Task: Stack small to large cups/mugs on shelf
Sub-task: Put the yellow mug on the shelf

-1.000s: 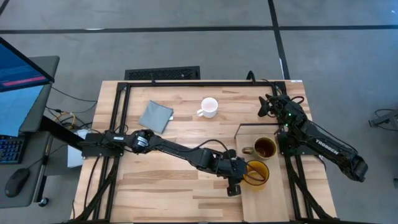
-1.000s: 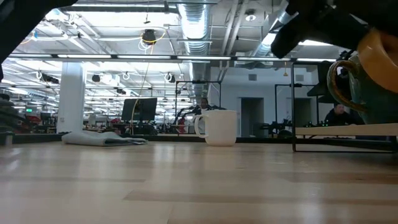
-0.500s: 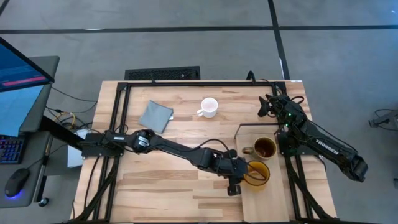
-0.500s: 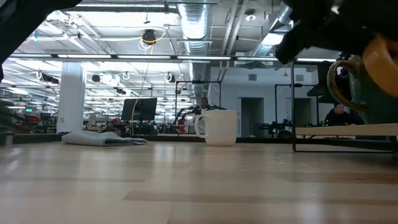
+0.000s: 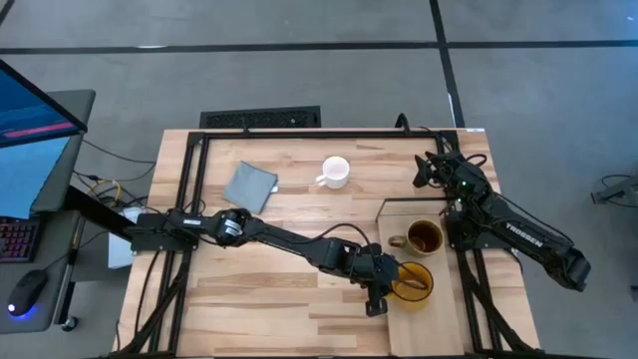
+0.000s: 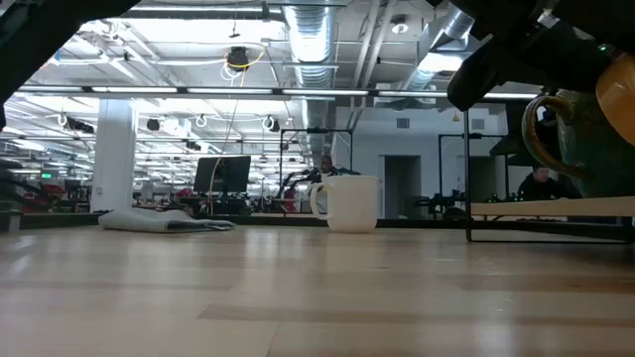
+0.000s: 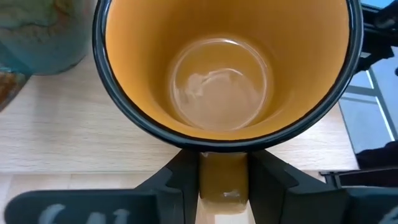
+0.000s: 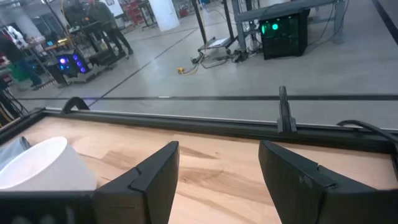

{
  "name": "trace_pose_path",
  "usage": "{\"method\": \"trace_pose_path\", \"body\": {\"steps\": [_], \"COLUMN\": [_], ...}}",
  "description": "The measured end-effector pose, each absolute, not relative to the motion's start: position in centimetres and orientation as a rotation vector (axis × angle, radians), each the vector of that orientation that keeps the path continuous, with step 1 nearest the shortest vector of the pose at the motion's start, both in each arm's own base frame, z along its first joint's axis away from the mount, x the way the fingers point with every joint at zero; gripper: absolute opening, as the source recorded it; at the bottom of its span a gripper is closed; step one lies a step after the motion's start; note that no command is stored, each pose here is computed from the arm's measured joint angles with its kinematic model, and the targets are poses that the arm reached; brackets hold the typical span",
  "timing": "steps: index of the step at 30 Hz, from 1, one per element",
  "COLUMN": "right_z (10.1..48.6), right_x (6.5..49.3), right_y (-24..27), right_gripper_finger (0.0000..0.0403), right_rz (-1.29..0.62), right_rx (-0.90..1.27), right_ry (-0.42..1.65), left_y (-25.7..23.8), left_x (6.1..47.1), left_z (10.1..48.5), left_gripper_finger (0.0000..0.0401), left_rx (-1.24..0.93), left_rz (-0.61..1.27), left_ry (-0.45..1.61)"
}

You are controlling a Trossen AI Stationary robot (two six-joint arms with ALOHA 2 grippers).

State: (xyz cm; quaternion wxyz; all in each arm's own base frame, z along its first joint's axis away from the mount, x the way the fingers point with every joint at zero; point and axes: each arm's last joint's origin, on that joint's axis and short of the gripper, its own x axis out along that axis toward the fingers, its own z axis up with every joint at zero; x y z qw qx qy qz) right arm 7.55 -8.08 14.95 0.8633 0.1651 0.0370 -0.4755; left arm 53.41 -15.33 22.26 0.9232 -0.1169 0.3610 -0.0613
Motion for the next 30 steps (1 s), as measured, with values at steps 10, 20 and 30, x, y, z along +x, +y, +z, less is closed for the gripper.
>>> {"method": "trace_pose_path", "body": {"steps": [10,20,30], "right_z": [14.95,14.95,14.95], "right_x": [7.55,7.55,7.55], "right_y": [-8.08,-8.08,-8.08], "right_gripper_finger": [0.0244,0.0244,0.0244], "right_rz": [-0.997,-0.997,-0.997], "right_rx": [0.345,0.345,0.345], "right_ry": [0.078,0.079,0.079], "left_y": [-15.51,-15.51,-14.71], "left_x": [53.72,53.77,54.29], "left_z": [22.82,22.89,23.25], "left_gripper_finger": [0.0141,0.0144,0.0133], "left_rx": [-0.259,-0.267,-0.256], "left_rz": [-0.168,-0.170,-0.155], "left_ry": [0.691,0.683,0.627]}}
